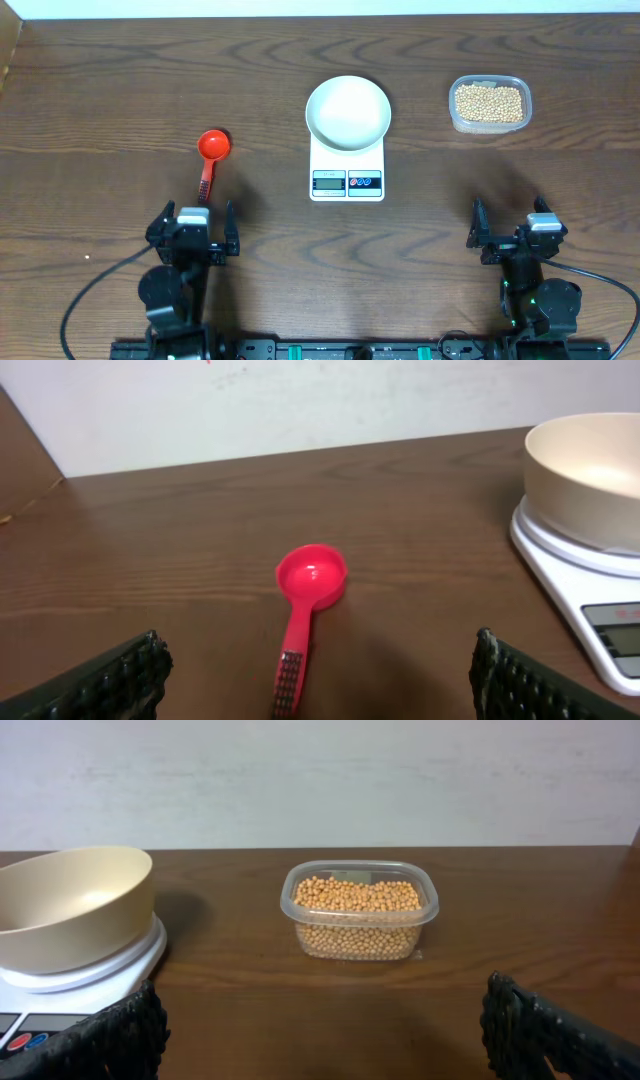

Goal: Scoop item into bowl and weigh 50g on scale

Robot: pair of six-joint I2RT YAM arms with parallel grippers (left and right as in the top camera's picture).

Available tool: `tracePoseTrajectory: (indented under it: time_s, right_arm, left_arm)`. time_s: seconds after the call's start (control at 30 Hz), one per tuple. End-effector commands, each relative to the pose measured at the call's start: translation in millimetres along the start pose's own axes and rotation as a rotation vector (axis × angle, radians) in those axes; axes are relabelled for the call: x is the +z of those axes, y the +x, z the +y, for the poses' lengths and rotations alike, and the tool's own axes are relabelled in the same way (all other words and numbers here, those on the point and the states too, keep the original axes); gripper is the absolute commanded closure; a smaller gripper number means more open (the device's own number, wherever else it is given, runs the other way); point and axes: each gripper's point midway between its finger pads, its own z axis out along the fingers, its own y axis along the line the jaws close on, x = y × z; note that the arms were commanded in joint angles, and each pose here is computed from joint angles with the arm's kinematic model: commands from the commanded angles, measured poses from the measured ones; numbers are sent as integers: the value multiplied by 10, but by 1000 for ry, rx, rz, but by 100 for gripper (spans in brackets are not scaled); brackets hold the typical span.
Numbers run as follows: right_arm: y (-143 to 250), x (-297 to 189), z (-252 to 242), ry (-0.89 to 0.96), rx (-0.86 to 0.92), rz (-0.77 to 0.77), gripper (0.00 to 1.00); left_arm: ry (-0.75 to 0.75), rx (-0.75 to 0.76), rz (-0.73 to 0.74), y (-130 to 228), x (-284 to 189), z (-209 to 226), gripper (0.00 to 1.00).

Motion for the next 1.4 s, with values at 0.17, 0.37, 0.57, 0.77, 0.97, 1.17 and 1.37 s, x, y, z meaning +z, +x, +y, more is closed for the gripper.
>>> tracePoseTrajectory:
  time_s: [0.17,0.37,0.57,0.77,0.97,1.17,1.37]
  right_arm:
    - [7,-2,24,-10,-12,1,1]
    - [7,-2,25,-11,-12,1,1]
    - [7,-2,25,-11,-12,1,1]
    - [7,-2,24,-11,-12,1,1]
    - [7,-2,25,-11,-12,1,1]
    - [7,-2,25,-11,-12,1,1]
    - [7,-2,25,-11,-12,1,1]
  left_arm:
    - [133,-34,59,-637,200,-65,2]
    - [195,-80,208,-859,463,-42,2]
    - [222,-131,390,-1020,748,41,2]
    - [258,-130,542,-1106,1083,122,2]
    - [277,-133,627,-1015,1403,176,2]
    - [278,-191,705,-760,1503,152,2]
    - [203,-152,664,-775,1667,314,2]
